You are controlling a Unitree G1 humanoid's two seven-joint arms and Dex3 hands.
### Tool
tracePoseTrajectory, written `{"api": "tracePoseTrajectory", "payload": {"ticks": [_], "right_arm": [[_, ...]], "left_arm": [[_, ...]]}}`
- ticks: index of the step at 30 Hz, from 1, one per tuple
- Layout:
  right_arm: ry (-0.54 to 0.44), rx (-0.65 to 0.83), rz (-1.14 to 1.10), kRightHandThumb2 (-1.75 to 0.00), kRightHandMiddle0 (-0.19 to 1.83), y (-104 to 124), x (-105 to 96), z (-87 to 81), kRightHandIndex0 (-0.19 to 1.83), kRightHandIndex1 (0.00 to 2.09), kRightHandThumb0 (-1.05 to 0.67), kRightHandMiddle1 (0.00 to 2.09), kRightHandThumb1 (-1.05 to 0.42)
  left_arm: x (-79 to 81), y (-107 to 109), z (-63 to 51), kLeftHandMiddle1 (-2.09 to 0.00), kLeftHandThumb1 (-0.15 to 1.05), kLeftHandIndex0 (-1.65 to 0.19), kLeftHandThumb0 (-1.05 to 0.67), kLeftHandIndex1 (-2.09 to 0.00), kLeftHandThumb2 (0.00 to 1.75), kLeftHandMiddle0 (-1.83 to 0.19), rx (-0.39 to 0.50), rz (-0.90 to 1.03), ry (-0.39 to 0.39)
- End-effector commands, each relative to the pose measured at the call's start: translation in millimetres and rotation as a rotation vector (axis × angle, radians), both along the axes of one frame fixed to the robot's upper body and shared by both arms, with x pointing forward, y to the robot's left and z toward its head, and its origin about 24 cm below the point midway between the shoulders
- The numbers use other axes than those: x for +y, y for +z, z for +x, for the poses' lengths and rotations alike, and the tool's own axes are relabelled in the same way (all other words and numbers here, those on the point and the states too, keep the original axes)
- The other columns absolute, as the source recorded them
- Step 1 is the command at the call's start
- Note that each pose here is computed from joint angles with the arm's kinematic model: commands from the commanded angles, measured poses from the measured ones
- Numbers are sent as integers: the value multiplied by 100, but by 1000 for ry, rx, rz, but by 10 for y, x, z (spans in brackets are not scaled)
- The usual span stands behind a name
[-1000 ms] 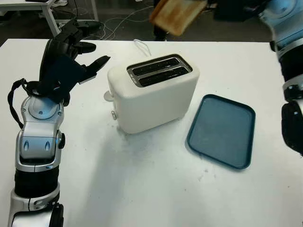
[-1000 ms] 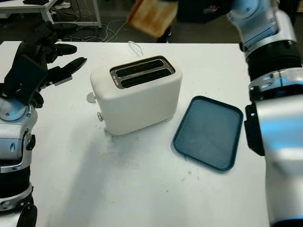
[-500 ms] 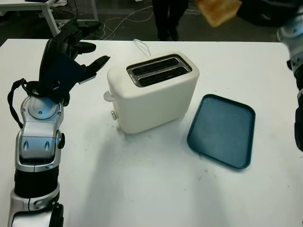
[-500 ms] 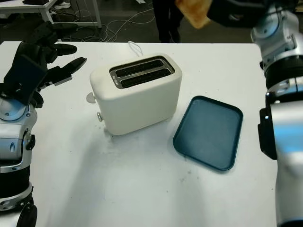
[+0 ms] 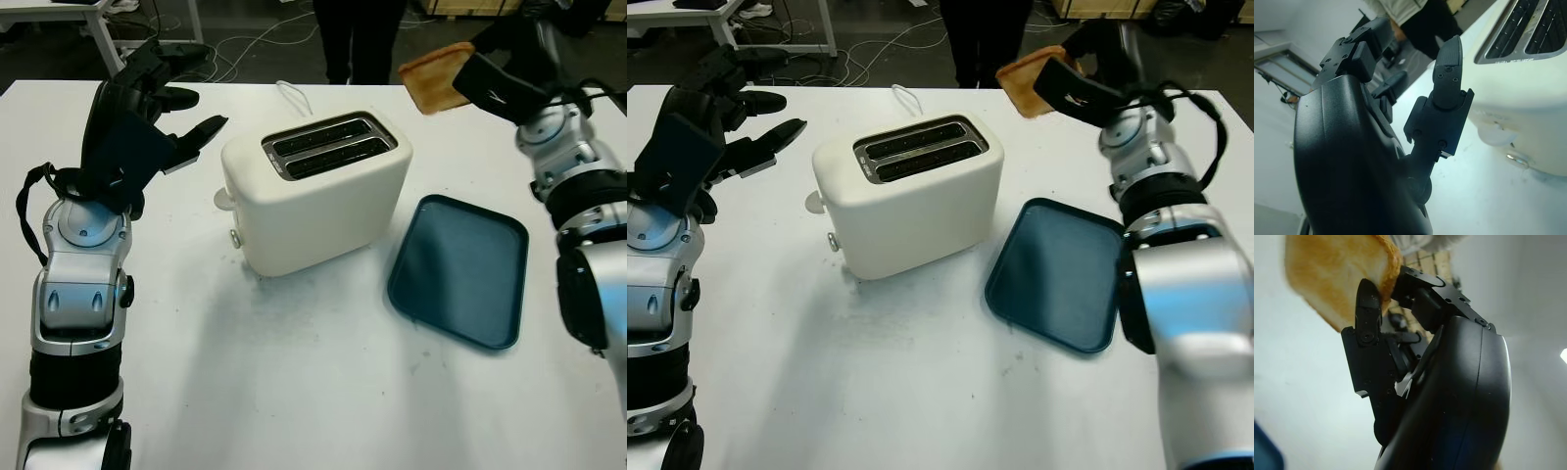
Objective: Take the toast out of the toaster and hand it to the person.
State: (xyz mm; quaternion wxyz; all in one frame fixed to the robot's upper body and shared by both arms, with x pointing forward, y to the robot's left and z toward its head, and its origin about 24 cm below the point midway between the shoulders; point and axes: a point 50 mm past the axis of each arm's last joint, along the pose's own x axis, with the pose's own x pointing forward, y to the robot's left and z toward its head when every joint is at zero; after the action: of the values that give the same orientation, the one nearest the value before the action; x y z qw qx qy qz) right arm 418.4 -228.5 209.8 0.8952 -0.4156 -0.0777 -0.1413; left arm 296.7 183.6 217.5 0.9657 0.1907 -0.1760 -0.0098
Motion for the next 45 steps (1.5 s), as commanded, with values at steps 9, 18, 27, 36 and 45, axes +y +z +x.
{"api": "tracePoseTrajectory", "payload": {"ticks": [9, 18, 27, 36, 45], "right_arm": [[10, 24, 168, -34, 47, -223, 51, -13, 74, 175, -5, 175, -92], [25, 15, 214, -34, 48, -179, 1, -18, 73, 175, -5, 175, -92], [24, 18, 218, -36, 43, -166, 13, -10, 65, 175, -5, 175, -92], [34, 5, 214, -35, 43, -155, 33, -9, 68, 175, -9, 175, -92], [30, 7, 212, -35, 44, -141, 47, -2, 67, 175, -10, 175, -92]], "left_arm": [[44, -11, -14, -97, 79, -30, -34, -59, 29, -15, -17, 12, 7], [43, -10, -8, -97, 79, -29, -32, -60, 30, -14, -16, 6, -2], [41, -9, -8, -97, 77, -29, -33, -61, 30, -14, -13, 8, 4], [51, -18, -8, -98, 78, -28, -33, -62, 31, -14, -16, 1, -2], [61, -12, -18, -99, 77, -28, -31, -63, 32, -13, -13, 8, 11]]}}
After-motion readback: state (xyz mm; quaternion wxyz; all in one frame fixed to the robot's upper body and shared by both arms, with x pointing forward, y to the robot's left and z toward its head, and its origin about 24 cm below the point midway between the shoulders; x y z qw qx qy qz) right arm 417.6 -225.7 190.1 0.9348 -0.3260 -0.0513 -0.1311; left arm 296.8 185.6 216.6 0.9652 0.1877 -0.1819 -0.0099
